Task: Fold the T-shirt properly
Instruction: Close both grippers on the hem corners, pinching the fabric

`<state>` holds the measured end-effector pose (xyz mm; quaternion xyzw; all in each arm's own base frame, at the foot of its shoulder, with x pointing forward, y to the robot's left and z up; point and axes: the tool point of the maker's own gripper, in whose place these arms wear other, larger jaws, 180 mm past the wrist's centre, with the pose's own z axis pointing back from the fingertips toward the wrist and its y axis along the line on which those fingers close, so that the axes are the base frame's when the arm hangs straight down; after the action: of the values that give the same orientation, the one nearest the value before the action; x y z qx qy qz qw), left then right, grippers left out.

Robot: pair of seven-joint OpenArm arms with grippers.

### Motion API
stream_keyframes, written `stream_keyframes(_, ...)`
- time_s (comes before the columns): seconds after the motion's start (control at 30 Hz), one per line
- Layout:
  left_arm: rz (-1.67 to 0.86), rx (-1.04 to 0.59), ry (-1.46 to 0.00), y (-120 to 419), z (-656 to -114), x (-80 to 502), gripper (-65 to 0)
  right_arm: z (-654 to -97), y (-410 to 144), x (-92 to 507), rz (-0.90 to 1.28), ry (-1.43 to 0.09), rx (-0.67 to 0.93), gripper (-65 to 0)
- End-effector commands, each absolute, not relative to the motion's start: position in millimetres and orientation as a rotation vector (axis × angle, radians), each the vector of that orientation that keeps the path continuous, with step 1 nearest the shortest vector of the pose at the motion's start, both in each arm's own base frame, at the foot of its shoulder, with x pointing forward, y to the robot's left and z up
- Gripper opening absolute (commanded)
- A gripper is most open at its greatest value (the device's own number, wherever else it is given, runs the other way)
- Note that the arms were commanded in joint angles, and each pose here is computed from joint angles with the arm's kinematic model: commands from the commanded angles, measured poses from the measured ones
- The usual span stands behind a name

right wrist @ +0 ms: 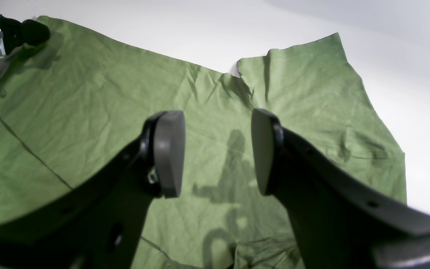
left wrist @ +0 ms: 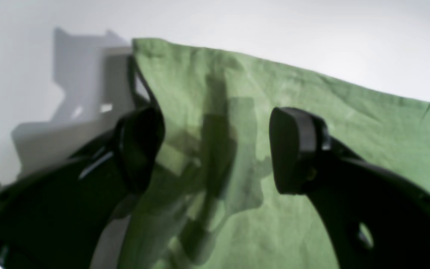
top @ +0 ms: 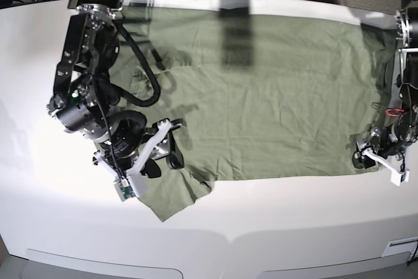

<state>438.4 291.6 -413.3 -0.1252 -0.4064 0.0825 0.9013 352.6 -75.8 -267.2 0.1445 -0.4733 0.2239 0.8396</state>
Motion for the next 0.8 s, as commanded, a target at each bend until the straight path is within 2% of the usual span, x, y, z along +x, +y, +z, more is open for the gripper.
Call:
stream_keyframes(0.0, 0.164, -0.259, -0.91, 298.5, -389.3, 454.4, -19.8, -249.2, -72.3, 358.3, 0.488, -1.065, 0.314, -35.9)
stream_keyframes(0.27, 0.129, -0.245, -0.888, 291.9, -396.8, 451.5, -20.0, -249.7, -72.3, 358.0, 0.488, -1.062, 0.314, -35.9)
stream_keyframes(0.37, 0.103, -0.215, -0.914, 294.2, -394.5, 454.2, -22.0, -250.0, -72.5, 357.9, 0.489, -1.06, 0.313, -35.9)
stream_keyframes(0.47, 0.108, -0.218, -0.929, 294.6, -392.1, 456.0, -30.4, -251.3, -72.9, 357.3, 0.49, -1.052, 0.31, -35.9)
stream_keyframes(0.67, 0.108, -0.218, -0.928, 294.3, -392.4, 455.8, -54.1, -252.1, -73.1, 357.0, 0.49, -1.047, 0.309, -35.9)
stream_keyframes(0.77, 0.108, -0.218, -0.929, 294.4, -392.4, 455.9, -58.3, -252.1, -73.1, 357.0, 0.49, -1.047, 0.309, -35.9)
